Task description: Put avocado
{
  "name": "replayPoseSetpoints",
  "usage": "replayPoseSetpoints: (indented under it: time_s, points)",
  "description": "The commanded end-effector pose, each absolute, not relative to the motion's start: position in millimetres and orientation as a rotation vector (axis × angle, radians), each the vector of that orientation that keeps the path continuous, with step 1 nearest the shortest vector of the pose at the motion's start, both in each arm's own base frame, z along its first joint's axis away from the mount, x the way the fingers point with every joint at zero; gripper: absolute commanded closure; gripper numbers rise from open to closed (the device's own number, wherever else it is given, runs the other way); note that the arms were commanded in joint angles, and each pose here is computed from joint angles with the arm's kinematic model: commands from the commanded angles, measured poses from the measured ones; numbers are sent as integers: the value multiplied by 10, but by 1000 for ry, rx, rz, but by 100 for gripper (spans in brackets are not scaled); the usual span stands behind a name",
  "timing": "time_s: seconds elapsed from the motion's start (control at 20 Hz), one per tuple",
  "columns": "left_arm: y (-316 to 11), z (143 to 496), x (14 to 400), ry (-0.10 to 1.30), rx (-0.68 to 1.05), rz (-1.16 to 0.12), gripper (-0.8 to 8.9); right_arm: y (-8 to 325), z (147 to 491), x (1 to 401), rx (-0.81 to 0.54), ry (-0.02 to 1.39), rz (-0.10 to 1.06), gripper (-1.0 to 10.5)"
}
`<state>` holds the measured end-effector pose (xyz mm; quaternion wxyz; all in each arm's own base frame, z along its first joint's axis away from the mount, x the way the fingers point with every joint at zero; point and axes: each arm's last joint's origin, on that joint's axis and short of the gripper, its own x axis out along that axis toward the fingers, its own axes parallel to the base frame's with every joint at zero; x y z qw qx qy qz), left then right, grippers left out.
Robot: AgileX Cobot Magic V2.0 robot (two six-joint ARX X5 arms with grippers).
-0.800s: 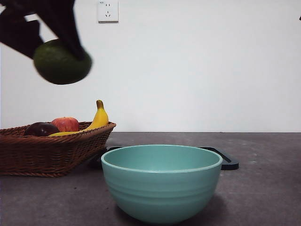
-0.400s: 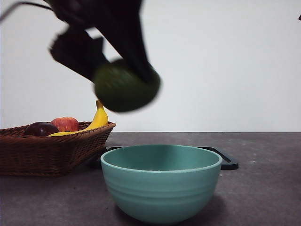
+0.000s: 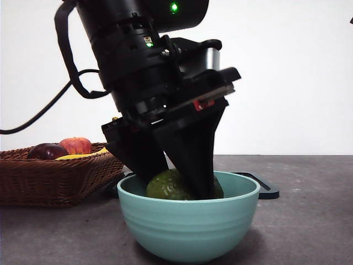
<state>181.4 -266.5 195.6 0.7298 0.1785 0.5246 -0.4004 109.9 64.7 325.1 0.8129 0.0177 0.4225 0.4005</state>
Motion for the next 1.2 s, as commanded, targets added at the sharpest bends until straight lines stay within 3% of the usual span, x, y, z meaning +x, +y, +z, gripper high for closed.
replayPoseSetpoints:
  time_s: [0.05, 0.2, 0.35, 0.6, 0.95, 1.2]
  points:
    - [-2750, 1901, 1808, 1156, 424, -902, 567, 659, 3302, 1110, 41, 885, 858, 539]
    - [-2767, 1865, 1794, 1168, 434, -903, 543, 659, 3302, 1110, 41, 885, 858, 539]
    - [-2783, 1867, 1774, 1165, 437, -910, 421, 659, 3302, 1110, 41, 885, 858, 539]
    - [-2817, 1954, 1784, 1166, 419, -904, 416, 659, 3302, 1110, 41, 885, 858, 539]
    - [-2903, 2420, 1837, 1158, 430, -913, 416, 659, 3302, 1110, 41, 885, 858, 539]
    - [-2639, 2910, 1946, 1015, 320, -894, 416, 659, 3302, 1110, 40, 885, 857, 539]
